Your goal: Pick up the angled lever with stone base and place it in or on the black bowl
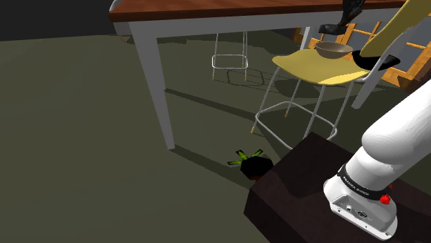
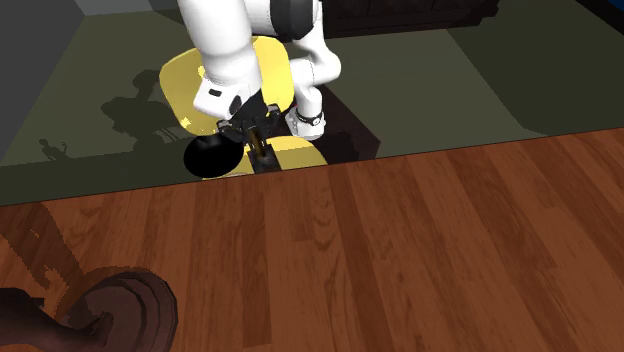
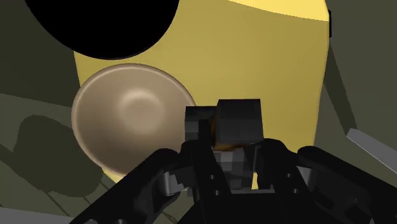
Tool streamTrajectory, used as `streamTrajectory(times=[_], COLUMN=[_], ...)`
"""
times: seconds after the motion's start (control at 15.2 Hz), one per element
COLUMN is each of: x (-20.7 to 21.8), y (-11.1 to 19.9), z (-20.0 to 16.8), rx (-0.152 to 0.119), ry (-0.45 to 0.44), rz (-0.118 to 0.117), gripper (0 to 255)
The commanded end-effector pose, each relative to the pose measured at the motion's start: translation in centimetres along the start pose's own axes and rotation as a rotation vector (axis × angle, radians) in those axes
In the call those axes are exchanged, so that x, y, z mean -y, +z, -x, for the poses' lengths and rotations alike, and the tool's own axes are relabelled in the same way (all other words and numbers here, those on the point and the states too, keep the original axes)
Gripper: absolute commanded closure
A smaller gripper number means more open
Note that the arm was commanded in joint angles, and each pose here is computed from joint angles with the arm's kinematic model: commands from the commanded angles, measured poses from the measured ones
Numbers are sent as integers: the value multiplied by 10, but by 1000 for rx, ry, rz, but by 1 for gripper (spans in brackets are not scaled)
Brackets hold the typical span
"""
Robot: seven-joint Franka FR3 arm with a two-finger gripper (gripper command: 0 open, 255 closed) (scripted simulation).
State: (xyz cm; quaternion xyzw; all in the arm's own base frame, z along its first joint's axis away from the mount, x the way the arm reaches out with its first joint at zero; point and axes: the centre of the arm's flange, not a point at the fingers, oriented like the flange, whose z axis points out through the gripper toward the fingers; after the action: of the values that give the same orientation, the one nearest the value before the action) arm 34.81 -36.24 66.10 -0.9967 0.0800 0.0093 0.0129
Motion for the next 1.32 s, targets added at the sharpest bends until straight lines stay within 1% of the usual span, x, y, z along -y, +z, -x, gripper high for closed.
streamTrajectory(times=[0.0,0.79,1.25], x=[-17,-120,-121], y=[-1,-8,29], z=[22,142,141], rx=[0,0,0], ry=[-1,-1,-1], rz=[0,0,0], gripper=[255,255,255])
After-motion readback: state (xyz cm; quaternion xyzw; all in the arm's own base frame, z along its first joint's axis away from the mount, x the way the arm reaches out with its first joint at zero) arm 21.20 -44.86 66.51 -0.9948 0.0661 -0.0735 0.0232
